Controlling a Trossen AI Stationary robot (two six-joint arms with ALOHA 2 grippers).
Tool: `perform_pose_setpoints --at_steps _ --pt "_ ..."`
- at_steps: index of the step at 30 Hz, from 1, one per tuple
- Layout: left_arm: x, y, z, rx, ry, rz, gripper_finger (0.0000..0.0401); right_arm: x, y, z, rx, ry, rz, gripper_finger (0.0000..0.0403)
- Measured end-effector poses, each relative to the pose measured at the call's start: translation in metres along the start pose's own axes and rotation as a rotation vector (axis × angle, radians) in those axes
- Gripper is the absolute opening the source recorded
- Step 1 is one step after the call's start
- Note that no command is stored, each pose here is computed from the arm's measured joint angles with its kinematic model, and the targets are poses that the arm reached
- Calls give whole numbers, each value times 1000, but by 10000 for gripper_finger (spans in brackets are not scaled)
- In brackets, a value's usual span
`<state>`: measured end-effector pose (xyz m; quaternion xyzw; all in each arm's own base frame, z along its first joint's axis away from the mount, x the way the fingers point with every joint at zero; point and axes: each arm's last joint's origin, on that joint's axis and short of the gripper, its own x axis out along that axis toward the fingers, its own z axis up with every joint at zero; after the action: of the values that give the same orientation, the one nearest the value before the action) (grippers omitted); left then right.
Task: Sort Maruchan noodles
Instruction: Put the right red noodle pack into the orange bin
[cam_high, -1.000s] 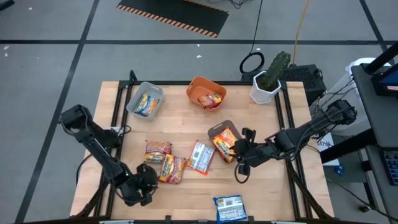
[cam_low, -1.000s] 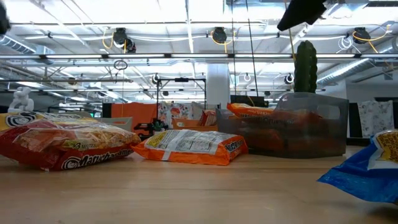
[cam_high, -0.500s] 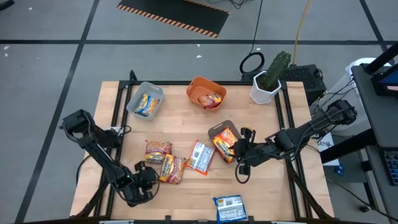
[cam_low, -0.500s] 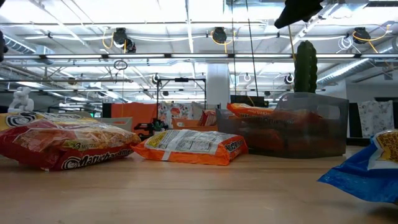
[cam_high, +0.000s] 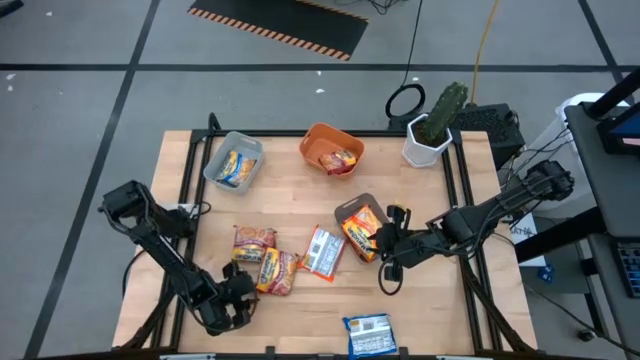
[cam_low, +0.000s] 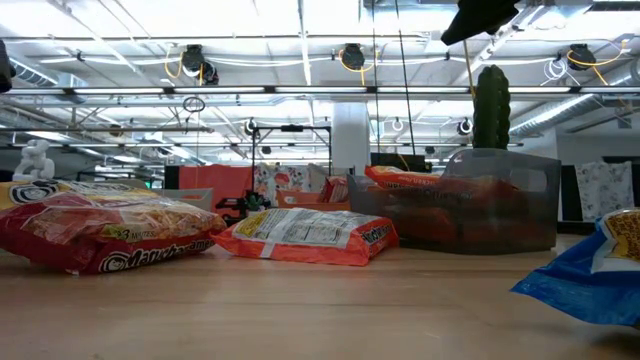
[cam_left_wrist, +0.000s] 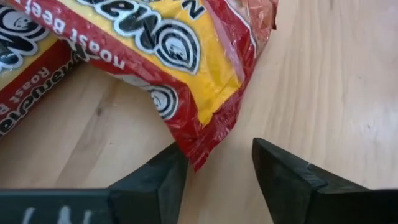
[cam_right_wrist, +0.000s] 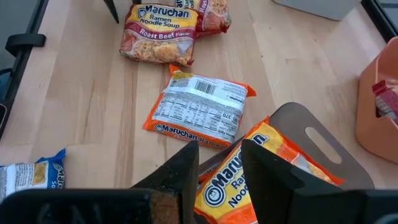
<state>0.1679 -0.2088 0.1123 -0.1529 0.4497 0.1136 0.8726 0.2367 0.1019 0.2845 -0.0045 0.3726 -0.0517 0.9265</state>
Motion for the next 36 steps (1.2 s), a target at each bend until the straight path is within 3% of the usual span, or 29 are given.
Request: perform_pose_setpoints --at_steps 17,26,36 --pt "-2 10 21 -111 2 18 202 0 1 2 -10 -15 6 116" --pt "2 12 28 -95 27 16 124 0 1 1 -18 -14 5 116" --pt "2 12 29 -102 13 23 115 0 1 1 -18 -14 6 116"
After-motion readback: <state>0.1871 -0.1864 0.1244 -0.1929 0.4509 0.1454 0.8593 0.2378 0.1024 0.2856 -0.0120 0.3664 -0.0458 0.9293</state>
